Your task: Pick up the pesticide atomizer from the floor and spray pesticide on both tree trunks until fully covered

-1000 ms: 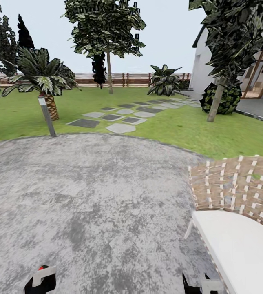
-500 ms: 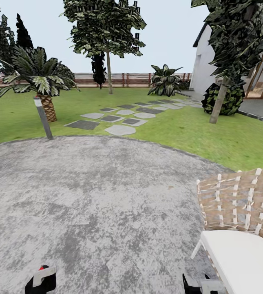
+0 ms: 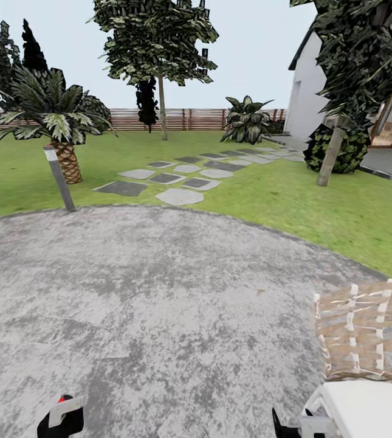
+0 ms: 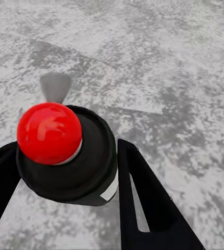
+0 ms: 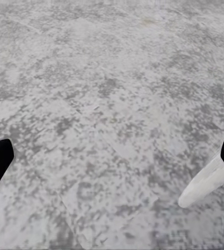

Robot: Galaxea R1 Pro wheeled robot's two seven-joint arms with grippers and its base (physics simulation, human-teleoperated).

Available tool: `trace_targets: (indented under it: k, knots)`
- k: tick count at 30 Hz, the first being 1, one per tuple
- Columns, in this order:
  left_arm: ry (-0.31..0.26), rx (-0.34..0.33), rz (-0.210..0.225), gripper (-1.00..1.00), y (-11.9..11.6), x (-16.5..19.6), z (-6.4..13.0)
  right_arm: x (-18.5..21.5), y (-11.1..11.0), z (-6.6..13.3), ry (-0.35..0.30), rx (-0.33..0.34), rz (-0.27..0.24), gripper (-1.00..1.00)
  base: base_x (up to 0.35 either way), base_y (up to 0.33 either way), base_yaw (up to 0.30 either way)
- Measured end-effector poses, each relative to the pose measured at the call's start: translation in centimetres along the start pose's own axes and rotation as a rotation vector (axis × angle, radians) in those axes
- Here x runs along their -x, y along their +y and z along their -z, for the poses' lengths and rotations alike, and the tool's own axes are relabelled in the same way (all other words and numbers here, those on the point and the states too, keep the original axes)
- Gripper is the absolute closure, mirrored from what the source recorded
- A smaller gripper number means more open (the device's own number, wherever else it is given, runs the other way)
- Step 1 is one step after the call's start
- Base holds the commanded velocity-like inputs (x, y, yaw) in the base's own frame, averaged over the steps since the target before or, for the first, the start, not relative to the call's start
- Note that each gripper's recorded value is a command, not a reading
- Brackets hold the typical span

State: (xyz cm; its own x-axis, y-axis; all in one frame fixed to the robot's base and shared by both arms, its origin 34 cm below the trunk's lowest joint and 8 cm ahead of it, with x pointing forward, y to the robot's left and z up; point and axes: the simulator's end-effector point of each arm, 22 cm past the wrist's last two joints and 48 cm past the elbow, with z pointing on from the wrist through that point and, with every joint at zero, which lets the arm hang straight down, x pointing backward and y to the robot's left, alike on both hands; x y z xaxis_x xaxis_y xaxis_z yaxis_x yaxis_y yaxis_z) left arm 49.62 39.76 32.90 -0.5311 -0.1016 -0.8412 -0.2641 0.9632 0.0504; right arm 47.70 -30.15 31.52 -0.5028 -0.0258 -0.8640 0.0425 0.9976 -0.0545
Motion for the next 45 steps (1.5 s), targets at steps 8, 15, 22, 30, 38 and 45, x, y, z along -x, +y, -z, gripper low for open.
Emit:
trace_targets:
  k: [8, 15, 22, 30, 38, 45]
  knots:
    - [0.001, 0.001, 0.0, 1.0, 0.02, -0.03, 0.0, -0.02, 0.07, 0.01, 0.0, 0.001, -0.001, -1.0, 0.296, 0.185, 0.0]
    - [0.001, 0.003, 0.0, 1.0, 0.07, -0.03, 0.0, -0.03, 0.08, 0.01, 0.001, 0.001, -0.001, -1.0, 0.295, 0.188, 0.0]
    - [0.002, 0.004, 0.0, 1.0, 0.09, -0.03, 0.0, -0.01, 0.08, 0.01, 0.0, 0.001, -0.001, -1.0, 0.295, 0.188, 0.0]
    - [0.002, 0.005, 0.0, 1.0, 0.1, -0.04, 0.0, 0.0, 0.05, 0.0, 0.0, 0.001, 0.0, -1.0, 0.304, 0.17, 0.0]
    - [0.0, 0.005, 0.0, 1.0, 0.11, -0.01, 0.0, -0.02, 0.01, 0.01, 0.001, 0.0, 0.0, -1.0, 0.31, 0.151, 0.0]
    - [0.002, 0.004, 0.002, 1.0, 0.01, -0.06, 0.01, -0.03, 0.05, 0.01, 0.001, 0.0, -0.001, -1.0, 0.318, 0.136, 0.0]
